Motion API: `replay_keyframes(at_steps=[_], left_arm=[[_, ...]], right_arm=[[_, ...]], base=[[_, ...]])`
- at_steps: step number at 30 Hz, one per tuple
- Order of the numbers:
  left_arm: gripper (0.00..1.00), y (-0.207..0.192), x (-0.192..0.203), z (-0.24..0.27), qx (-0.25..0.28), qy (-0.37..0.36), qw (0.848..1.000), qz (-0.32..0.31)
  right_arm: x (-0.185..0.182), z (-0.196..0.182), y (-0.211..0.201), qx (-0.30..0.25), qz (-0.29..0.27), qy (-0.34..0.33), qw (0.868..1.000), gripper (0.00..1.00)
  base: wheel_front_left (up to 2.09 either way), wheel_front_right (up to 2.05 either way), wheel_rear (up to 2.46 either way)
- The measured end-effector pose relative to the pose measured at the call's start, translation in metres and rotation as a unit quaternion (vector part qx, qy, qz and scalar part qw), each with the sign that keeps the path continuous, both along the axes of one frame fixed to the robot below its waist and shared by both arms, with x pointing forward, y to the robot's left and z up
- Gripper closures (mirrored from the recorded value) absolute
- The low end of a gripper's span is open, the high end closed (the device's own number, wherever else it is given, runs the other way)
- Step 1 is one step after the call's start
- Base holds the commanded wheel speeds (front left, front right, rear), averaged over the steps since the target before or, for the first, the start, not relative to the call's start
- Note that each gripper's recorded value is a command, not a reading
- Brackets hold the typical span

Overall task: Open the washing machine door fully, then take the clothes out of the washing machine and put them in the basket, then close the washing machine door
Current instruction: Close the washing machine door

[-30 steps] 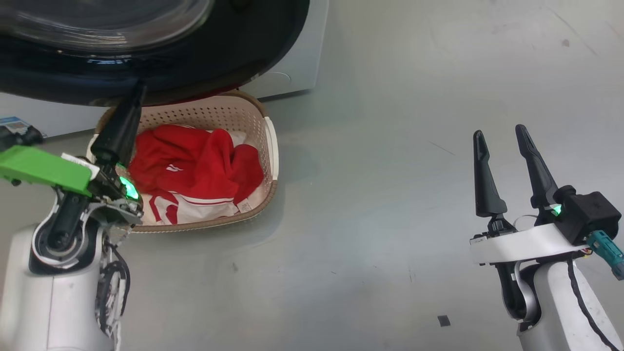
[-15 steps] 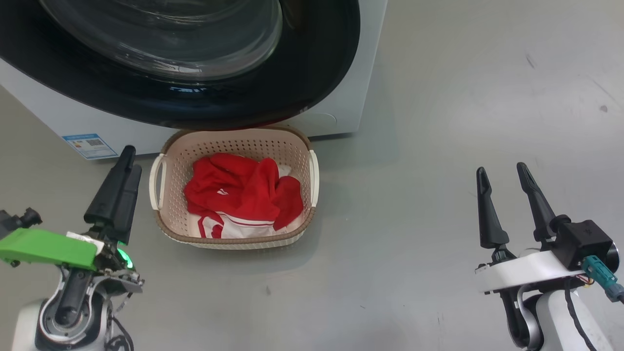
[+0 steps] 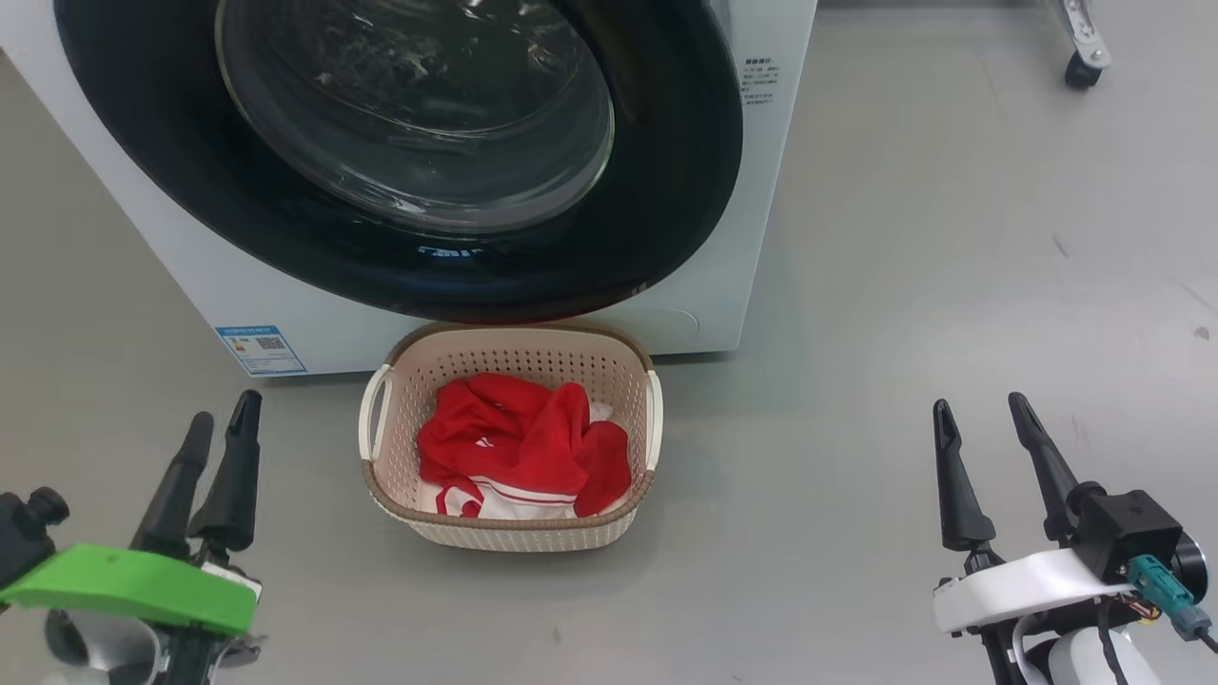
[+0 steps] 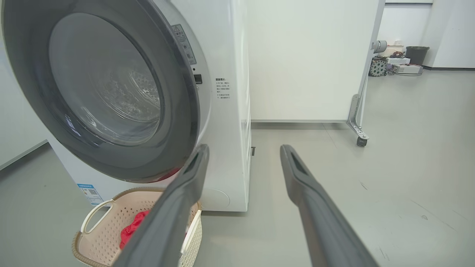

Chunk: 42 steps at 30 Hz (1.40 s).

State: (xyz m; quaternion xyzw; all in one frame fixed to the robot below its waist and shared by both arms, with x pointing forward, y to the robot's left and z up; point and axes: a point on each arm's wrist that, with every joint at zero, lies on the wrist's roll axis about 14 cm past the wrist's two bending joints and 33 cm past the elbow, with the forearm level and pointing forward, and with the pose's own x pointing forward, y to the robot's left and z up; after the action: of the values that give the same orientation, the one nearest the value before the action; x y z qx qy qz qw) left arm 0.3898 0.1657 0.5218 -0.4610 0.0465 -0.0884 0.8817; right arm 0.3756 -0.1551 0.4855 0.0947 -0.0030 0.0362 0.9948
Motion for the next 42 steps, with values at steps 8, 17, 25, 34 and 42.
replay_keyframes(at_steps=[8, 17, 25, 34, 42], left_arm=[[0.0, 0.026, -0.033, 0.004, 0.208, -0.05, 0.976, 0.039], [0.0, 0.027, -0.051, -0.008, 0.301, -0.047, 0.95, 0.073], [0.0, 0.01, -0.06, -0.02, 0.317, -0.036, 0.945, 0.071], [0.0, 0.001, -0.061, -0.023, 0.321, -0.038, 0.944, 0.073], [0.0, -0.002, -0.062, -0.023, 0.325, -0.039, 0.942, 0.075]], right_arm=[[-0.014, 0.015, 0.01, 0.001, 0.014, -0.021, 1.0, 0.0], [-0.026, 0.018, 0.006, -0.006, 0.009, -0.025, 1.0, 0.0], [-0.04, 0.008, 0.0, -0.008, -0.005, -0.004, 1.0, 0.0], [-0.04, 0.013, -0.001, -0.007, -0.007, -0.011, 1.0, 0.0], [-0.042, 0.013, -0.002, -0.008, -0.008, -0.009, 1.0, 0.0]], base=[[0.0, 0.0, 0.0], [0.0, 0.0, 0.0], [0.0, 0.0, 0.0], [0.0, 0.0, 0.0], [0.0, 0.0, 0.0]])
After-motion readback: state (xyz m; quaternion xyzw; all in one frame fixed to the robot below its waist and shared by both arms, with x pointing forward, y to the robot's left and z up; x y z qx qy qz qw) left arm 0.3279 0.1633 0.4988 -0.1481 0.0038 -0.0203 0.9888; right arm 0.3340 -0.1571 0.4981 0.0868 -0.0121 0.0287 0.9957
